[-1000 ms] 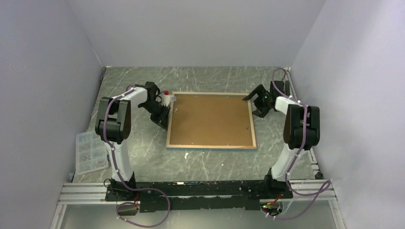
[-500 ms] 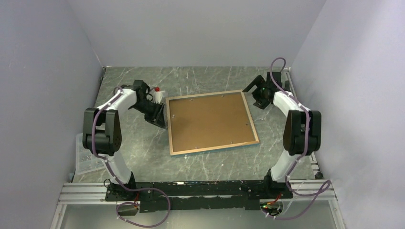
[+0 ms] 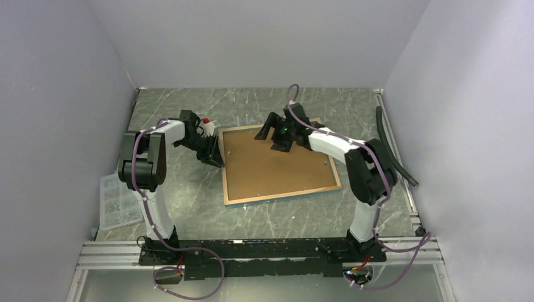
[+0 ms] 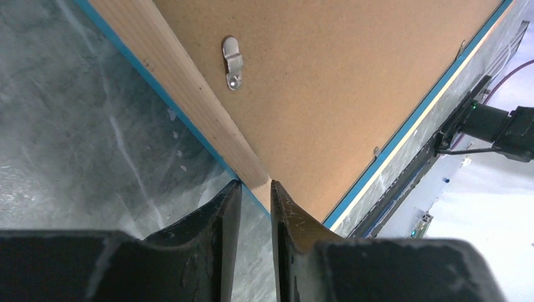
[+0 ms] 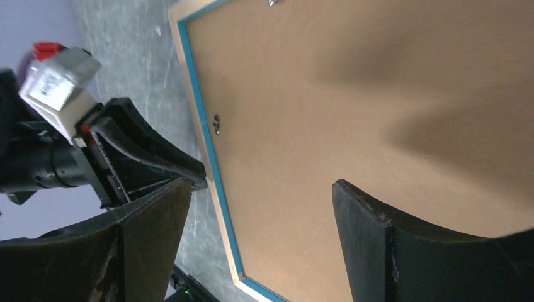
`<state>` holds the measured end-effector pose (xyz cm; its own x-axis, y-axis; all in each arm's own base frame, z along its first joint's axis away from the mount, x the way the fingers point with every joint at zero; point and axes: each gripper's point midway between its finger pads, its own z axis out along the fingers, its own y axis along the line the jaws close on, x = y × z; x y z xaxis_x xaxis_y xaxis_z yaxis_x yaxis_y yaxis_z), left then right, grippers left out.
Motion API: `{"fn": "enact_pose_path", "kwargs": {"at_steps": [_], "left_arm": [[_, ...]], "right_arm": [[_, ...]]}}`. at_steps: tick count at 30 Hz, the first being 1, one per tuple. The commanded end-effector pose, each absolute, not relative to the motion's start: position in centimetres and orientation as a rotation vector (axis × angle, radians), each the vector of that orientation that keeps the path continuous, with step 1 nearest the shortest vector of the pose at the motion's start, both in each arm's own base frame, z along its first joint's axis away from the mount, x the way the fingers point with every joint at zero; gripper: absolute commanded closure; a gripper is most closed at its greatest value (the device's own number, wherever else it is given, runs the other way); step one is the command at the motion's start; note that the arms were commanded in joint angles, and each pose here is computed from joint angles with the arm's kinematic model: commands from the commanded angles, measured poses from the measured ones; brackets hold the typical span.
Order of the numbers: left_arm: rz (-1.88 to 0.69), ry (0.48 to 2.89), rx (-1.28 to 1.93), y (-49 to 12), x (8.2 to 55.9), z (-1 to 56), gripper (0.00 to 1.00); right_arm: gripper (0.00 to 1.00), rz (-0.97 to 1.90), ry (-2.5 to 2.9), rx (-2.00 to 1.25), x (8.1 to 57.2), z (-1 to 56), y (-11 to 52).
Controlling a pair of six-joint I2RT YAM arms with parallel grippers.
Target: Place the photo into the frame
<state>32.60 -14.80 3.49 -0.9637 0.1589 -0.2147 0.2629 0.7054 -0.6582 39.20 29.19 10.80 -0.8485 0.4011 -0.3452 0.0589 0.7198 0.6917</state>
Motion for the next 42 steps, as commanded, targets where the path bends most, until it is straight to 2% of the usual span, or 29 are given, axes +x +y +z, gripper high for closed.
{"fn": "enact_pose_path", "kwargs": {"at_steps": [1,8,17,42], "left_arm": [[-1.1,2.712,0.317,-14.9,33.9,3.8,0.73],[-1.149,2.716,0.306,-15.3,34.1,2.5,0.8],[-1.316,2.704,0.23,-17.1,33.1,2.0,0.87],[-1.216,2.738,0.205,-16.9,32.6,1.8,0.89]], "right_arm": [[0.16,1.153,2.372,0.258,40.2,12.9,34.5],[0.24,1.252,2.406,0.162,40.2,10.0,40.1],[0.27,1.292,2.437,0.145,40.2,8.2,41.6],[0.26,1.21,2.565,0.096,38.8,3.9,43.0]]}}
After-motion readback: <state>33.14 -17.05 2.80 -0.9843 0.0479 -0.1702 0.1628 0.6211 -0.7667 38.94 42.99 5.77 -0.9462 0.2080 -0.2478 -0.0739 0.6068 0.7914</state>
